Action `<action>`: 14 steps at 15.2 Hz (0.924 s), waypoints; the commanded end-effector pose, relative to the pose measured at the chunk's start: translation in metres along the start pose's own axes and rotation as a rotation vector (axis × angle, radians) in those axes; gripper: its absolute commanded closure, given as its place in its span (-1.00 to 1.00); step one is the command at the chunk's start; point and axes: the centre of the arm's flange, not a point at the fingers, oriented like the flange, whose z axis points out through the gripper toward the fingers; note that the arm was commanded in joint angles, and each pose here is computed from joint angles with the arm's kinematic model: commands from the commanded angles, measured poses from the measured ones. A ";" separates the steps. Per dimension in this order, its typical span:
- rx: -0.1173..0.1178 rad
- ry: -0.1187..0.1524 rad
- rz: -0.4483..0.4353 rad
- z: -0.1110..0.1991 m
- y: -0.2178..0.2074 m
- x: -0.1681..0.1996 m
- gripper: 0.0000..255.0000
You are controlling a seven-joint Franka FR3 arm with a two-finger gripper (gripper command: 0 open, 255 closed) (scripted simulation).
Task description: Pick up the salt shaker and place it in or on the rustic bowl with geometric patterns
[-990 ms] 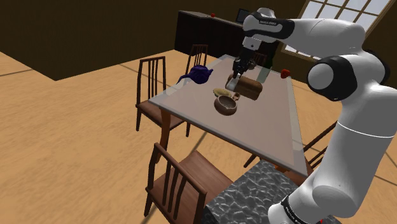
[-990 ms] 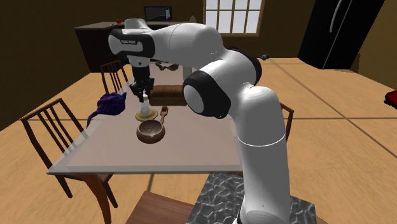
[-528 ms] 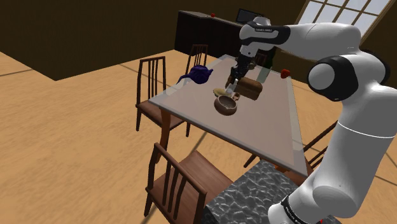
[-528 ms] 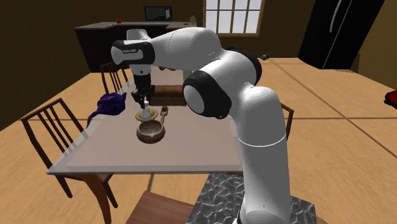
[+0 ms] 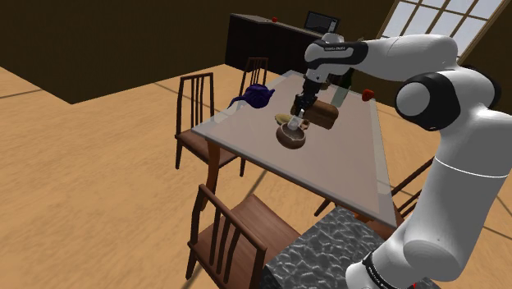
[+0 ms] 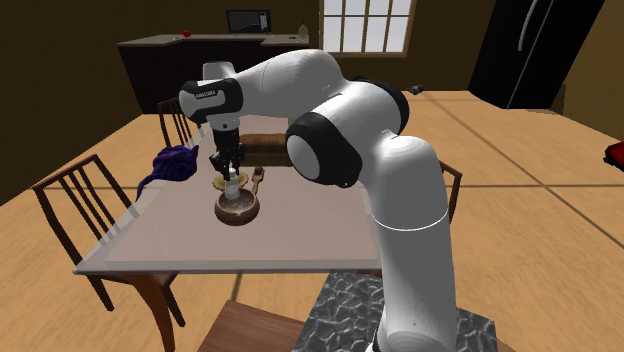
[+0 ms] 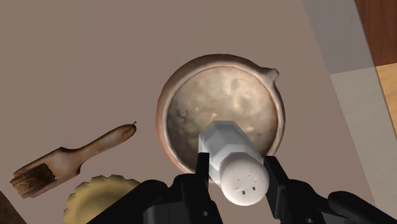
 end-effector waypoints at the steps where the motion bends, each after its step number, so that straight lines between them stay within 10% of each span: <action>1: 0.000 0.001 0.000 0.001 0.000 0.000 1.00; 6: 0.000 0.001 0.000 0.001 0.000 0.000 1.00; 7: 0.000 0.001 0.000 0.001 0.000 0.000 -1.00; 14: 0.000 0.001 0.000 -0.025 0.000 0.000 -1.00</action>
